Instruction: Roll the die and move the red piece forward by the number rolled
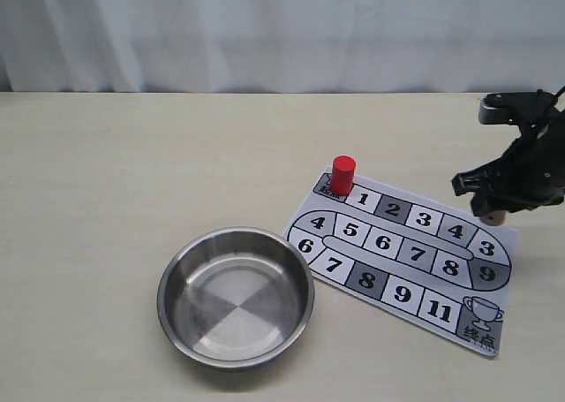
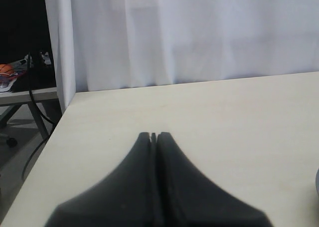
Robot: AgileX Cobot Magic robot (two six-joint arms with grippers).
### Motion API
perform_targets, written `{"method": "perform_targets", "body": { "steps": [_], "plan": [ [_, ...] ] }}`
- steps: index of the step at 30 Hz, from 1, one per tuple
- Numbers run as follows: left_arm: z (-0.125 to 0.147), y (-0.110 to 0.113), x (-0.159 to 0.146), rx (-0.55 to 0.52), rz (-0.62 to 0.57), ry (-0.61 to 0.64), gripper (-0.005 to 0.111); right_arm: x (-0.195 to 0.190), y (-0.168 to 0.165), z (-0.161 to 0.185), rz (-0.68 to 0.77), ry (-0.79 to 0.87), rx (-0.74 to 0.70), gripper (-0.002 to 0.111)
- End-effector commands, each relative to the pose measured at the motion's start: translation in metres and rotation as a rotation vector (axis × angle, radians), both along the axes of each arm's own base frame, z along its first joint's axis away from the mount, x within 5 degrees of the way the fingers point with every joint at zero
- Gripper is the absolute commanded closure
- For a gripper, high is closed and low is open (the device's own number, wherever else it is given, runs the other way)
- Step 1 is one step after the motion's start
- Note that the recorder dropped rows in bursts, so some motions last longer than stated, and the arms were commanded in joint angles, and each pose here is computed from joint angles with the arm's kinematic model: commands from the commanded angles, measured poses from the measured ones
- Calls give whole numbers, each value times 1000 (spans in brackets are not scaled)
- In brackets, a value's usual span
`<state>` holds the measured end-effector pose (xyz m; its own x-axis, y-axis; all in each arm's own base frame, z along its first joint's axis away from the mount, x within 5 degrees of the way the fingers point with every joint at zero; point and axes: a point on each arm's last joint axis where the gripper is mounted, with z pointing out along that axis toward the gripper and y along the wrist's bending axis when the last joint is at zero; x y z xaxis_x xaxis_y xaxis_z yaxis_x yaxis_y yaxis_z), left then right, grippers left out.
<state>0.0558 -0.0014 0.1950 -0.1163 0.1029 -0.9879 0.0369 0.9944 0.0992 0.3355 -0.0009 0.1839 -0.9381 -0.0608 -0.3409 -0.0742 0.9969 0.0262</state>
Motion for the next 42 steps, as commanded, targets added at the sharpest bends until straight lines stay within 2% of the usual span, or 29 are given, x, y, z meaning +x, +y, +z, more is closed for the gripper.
{"method": "perform_targets", "body": {
  "steps": [1, 3, 5, 8, 14, 20, 28, 29, 33, 42],
  "plan": [
    [0, 0, 0, -9, 0, -11, 107, 2, 13, 6, 76, -60, 138, 40],
    [0, 0, 0, -9, 0, -11, 107, 2, 12, 6, 95, -58, 122, 25],
    [0, 0, 0, -9, 0, -11, 107, 1, 10, 5, 81, -48, 98, 23],
    [0, 0, 0, -9, 0, -11, 107, 1, 4, 4, 24, -35, 52, 27],
    [0, 0, 0, -9, 0, -11, 107, 0, -11, 3, -118, -19, -64, 42],
    [0, 0, 0, -9, 0, -11, 107, -3, -13, 2, -118, 6, -89, 58],
    [0, 0, 0, -9, 0, -11, 107, -7, -12, 1, -118, 53, -94, 102],
    [0, 0, 0, -9, 0, -11, 107, -7, -12, 1, -120, 60, -92, 104],
    [0, 0, 0, -9, 0, -11, 107, -10, -8, 4, -104, 72, -55, 104],
    [0, 0, 0, -9, 0, -11, 107, -21, 9, 32, 135, 20, 67, 104]
  ]
}}
